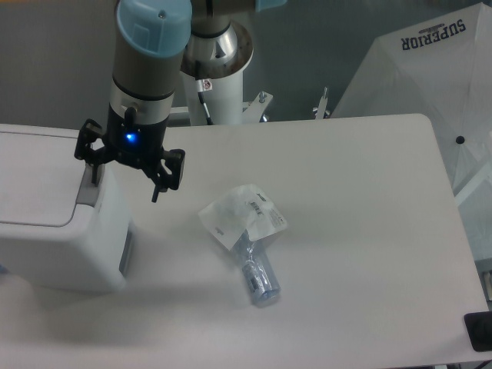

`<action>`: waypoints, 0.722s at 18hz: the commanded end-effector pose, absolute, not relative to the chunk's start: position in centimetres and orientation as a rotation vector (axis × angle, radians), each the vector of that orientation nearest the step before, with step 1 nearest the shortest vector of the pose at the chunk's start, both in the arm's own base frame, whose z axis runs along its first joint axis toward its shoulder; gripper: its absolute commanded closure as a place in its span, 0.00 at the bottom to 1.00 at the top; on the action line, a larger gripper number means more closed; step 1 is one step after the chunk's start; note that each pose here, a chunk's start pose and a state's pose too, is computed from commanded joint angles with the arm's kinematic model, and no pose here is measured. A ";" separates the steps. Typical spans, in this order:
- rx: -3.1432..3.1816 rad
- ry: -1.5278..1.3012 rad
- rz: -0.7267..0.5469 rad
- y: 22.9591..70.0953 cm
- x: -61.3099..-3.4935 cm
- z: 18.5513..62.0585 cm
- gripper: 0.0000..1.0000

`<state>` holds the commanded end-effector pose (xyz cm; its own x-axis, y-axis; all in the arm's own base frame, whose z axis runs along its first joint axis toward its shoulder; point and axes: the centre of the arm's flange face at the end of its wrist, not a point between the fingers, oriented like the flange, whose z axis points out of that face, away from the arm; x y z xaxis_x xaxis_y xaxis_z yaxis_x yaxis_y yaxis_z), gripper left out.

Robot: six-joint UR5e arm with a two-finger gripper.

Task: Open the trash can
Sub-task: 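Push the gripper against the trash can lid edge to open it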

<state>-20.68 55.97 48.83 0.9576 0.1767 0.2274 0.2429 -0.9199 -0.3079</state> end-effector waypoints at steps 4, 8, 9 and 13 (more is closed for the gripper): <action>-2.771 -0.323 -0.280 56.0 -20.7 48.8 0.00; -2.775 -0.327 -0.284 56.1 -20.8 48.5 0.00; -2.776 -0.328 -0.285 56.2 -20.9 48.4 0.00; -2.779 -0.329 -0.288 56.3 -20.9 48.1 0.00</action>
